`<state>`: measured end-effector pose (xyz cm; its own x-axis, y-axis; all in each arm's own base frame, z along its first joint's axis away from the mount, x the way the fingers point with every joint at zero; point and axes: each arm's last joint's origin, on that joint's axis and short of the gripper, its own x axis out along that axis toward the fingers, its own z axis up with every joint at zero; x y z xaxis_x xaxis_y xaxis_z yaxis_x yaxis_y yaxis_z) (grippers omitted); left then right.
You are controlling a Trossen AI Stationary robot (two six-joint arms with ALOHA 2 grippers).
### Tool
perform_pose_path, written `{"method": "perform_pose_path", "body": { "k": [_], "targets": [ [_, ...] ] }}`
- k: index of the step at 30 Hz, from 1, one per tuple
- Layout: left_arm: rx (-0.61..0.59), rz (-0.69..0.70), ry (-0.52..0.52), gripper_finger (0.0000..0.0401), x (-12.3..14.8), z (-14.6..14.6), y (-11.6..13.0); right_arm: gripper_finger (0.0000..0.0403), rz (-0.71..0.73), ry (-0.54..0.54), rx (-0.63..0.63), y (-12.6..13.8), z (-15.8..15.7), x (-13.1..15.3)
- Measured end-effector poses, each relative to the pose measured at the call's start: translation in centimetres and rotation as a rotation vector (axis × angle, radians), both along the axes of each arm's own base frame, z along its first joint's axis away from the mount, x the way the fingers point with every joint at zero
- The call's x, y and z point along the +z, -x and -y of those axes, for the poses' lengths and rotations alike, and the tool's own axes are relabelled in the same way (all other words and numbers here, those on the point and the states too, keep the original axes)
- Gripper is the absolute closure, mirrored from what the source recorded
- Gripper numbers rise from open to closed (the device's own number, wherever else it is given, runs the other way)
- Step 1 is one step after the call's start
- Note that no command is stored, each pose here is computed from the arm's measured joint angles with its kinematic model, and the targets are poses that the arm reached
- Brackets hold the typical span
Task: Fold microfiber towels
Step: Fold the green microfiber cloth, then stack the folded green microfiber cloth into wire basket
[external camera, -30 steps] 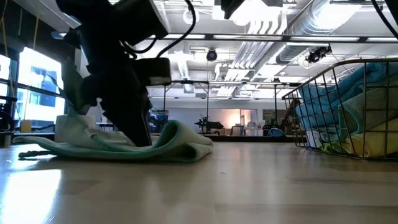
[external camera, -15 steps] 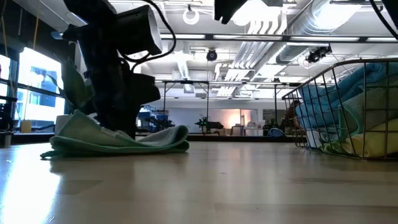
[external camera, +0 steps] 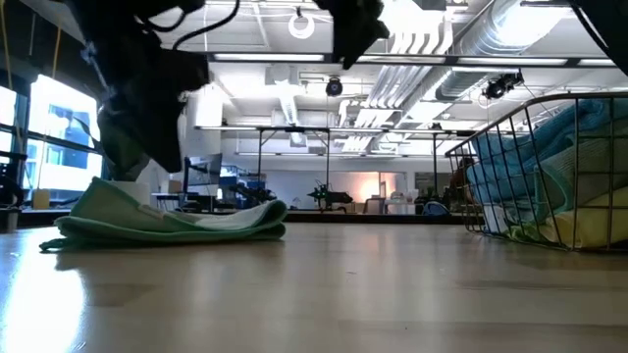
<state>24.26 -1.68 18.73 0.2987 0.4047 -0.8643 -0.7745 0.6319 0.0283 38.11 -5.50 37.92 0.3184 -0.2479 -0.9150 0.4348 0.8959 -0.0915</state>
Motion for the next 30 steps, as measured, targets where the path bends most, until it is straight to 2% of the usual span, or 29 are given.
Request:
{"method": "perform_pose_path", "body": {
  "k": [3, 8, 11, 13, 16, 18, 20, 23, 30],
  "targets": [
    [-0.055, -0.02, 0.04, 0.0327, -0.2, 0.0, 1.0, 0.0231, 0.042, -0.044, 0.012, -0.8, 0.5, -1.8],
    [-0.037, -0.035, 0.102, 0.0327, -1.7, 0.1, 3.0, 0.0231, -0.012, -0.164, -0.059, 0.0, 0.5, -9.0],
    [-0.051, 0.011, 0.134, 0.0327, -2.7, 0.3, 3.1, 0.0231, 0.102, -0.281, -0.093, 1.0, 0.0, -12.2],
    [-0.081, 0.034, 0.138, 0.0327, -3.4, 0.3, 3.2, 0.0231, 0.266, -0.367, -0.11, 1.1, -0.2, -13.7],
    [-0.135, 0.116, 0.129, 0.0327, -4.2, 0.2, 2.6, 0.0231, 0.455, -0.459, -0.259, 1.3, 0.0, -16.4],
    [-0.15, 0.165, 0.126, 0.0327, -4.7, 0.1, 2.5, 0.0231, 0.525, -0.517, -0.375, 1.6, 0.4, -18.0],
    [-0.145, 0.19, 0.123, 0.0327, -5.1, -0.3, 2.7, 0.0231, 0.584, -0.559, -0.418, 1.4, 0.6, -19.1],
    [-0.114, 0.168, 0.128, 0.0327, -6.0, -0.7, 3.4, 0.0231, 0.585, -0.583, -0.443, 1.4, 0.3, -20.2],
    [-0.091, 0.154, 0.164, 0.0327, -7.3, -0.9, 4.5, 0.0216, 0.599, -0.586, -0.435, 0.2, 0.7, -19.9]
  ]
}}
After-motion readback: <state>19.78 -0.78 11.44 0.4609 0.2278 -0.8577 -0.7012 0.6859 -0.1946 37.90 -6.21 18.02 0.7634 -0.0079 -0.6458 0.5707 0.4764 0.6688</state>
